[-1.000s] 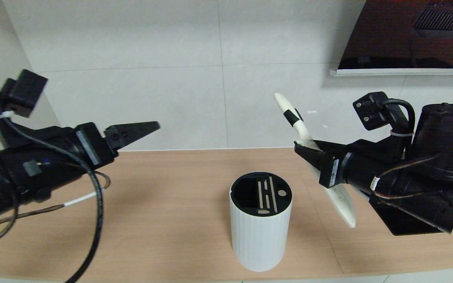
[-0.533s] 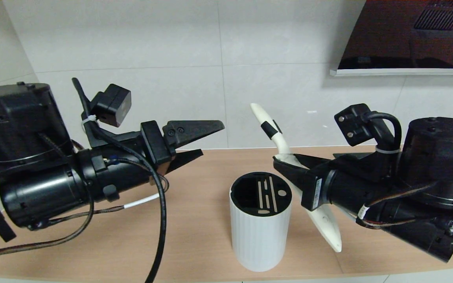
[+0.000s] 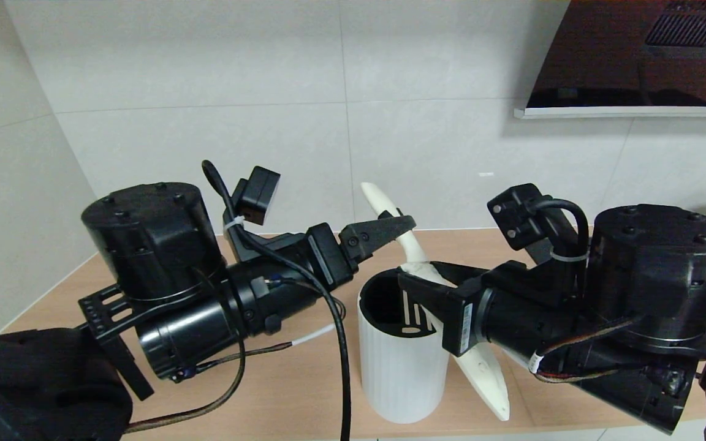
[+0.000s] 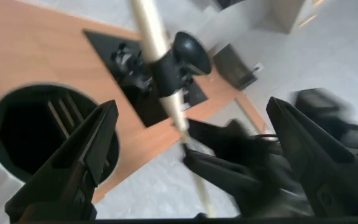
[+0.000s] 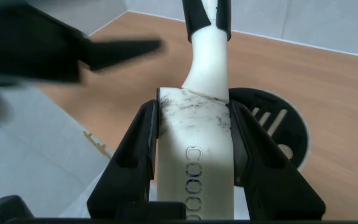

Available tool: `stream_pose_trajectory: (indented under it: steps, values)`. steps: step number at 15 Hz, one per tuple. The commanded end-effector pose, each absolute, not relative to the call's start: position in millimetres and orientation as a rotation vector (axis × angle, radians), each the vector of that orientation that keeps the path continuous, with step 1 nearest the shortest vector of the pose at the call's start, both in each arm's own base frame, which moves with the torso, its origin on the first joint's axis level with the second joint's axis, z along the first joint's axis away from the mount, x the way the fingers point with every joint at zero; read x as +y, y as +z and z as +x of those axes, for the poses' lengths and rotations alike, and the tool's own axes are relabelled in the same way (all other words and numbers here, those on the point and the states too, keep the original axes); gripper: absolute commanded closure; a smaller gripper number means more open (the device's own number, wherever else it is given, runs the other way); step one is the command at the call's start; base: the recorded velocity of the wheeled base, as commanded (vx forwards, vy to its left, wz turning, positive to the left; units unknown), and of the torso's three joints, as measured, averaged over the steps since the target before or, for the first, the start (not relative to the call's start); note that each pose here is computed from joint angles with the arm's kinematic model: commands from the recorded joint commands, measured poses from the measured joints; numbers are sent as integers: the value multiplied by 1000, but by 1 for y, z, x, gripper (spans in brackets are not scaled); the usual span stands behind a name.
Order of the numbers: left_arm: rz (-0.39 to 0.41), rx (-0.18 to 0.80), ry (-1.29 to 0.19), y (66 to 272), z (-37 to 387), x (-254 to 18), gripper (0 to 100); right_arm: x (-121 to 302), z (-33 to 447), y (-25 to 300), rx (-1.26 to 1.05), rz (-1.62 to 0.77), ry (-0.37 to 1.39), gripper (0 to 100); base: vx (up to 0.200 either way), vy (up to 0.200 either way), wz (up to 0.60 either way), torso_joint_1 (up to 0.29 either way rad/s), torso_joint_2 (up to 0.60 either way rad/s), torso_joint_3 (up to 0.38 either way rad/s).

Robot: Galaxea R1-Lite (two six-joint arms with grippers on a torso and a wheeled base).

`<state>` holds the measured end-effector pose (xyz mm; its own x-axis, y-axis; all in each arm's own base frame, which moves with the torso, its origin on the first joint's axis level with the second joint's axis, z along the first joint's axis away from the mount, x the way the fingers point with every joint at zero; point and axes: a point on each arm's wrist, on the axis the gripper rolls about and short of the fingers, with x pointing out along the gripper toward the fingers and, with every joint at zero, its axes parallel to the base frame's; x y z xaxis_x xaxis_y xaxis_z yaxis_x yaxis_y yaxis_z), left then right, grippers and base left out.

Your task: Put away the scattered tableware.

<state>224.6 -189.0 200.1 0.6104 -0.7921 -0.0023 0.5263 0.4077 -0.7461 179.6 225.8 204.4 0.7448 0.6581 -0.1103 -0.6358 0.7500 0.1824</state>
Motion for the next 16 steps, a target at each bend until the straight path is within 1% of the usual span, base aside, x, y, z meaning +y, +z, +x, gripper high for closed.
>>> stream_pose_trajectory:
  steps: [1, 3, 5, 16]
  values:
    - [-774, 409, -852, 193, 227, -193, 0, 228, 178, 202, 179, 131, 720, 100, 0, 0, 0, 0, 0, 0]
    - [-775, 402, -852, 194, 228, -193, 0, 230, 178, 200, 184, 128, 722, 100, 0, 0, 0, 0, 0, 0]
    - [-784, 369, -848, 197, 229, -193, 0, 232, 174, 200, 188, 125, 737, 100, 0, 0, 0, 0, 0, 0]
    - [-781, 376, -843, 194, 230, -194, 0, 237, 164, 197, 197, 110, 773, 100, 0, 0, 0, 0, 0, 0]
